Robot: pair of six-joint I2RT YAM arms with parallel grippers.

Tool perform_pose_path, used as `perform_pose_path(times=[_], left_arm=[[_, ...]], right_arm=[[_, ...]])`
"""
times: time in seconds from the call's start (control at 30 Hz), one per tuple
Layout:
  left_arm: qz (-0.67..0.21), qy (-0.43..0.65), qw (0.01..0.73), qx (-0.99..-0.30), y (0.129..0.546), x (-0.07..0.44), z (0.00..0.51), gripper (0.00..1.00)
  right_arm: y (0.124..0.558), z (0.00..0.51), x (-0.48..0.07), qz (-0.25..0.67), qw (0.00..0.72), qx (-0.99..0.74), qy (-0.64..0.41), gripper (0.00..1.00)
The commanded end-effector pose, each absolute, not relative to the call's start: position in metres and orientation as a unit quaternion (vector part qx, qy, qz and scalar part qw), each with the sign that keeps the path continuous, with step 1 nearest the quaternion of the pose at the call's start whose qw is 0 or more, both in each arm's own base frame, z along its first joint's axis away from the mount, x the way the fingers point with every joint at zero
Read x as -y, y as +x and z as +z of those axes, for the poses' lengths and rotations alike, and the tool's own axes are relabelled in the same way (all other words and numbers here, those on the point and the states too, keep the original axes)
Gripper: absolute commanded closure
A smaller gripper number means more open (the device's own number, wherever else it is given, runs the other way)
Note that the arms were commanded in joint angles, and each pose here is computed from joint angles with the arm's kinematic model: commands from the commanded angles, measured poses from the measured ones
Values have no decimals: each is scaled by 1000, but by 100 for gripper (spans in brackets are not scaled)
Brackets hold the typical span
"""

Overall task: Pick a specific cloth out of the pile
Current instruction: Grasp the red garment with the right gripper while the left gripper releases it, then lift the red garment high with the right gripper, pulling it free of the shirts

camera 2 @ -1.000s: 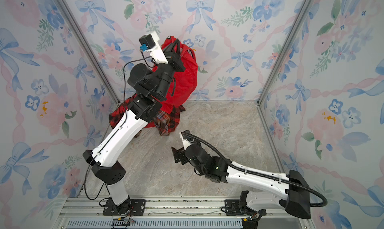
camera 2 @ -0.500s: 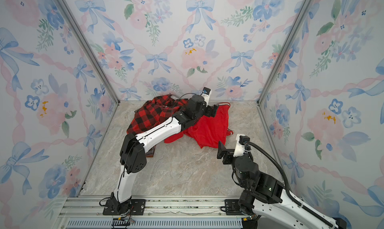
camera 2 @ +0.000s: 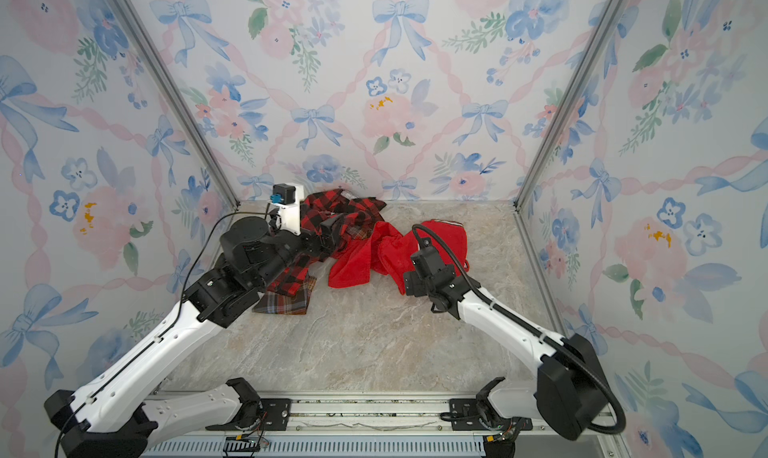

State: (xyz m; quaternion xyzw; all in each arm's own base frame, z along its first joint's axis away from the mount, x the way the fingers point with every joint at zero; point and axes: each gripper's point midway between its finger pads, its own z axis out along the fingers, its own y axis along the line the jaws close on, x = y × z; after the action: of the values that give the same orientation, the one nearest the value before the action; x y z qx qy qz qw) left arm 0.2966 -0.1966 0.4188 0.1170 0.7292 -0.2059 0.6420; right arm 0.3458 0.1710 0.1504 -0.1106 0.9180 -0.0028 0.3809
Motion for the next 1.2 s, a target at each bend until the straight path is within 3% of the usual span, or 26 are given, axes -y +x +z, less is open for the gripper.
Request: perform_pose_path(times=[0.0,0.13,0.2,0.23,0.3,0.37,0.43,0.57,0.77,1.0,1.17], left_arm=[[-210,106,566,-790,274,184,349,2],[-238,75,579,-777,251,163,351,2],[-245,70,579,-775,246,160,349,2],[-245,66,579,-775,245,158,349,2],[-243,64,581,-774,245,156,348,2],[-237,58,584,-774,245,153,347,2],[-234,56,587,-773,245,151,348,2],[-232,53,590,-771,244,148,349,2],[-218,43,590,-776,246,142,339,2],[-217,43,582,-782,247,144,330,2],[-221,40,575,-787,247,145,322,2]], right_arm=[[380,153,-208,16,399,-901,-167,3],[406,120,-226,-3,363,-914,-182,1],[414,101,-233,-9,339,-921,-189,6],[418,93,-238,-9,329,-925,-192,14],[425,83,-250,4,312,-928,-203,43],[437,90,-269,25,319,-923,-216,81],[449,113,-290,31,335,-911,-238,100],[466,205,-326,11,405,-871,-276,100],[472,397,-346,75,566,-785,-240,100],[441,575,-292,120,739,-649,-137,100],[403,673,-194,76,827,-557,-1,100]])
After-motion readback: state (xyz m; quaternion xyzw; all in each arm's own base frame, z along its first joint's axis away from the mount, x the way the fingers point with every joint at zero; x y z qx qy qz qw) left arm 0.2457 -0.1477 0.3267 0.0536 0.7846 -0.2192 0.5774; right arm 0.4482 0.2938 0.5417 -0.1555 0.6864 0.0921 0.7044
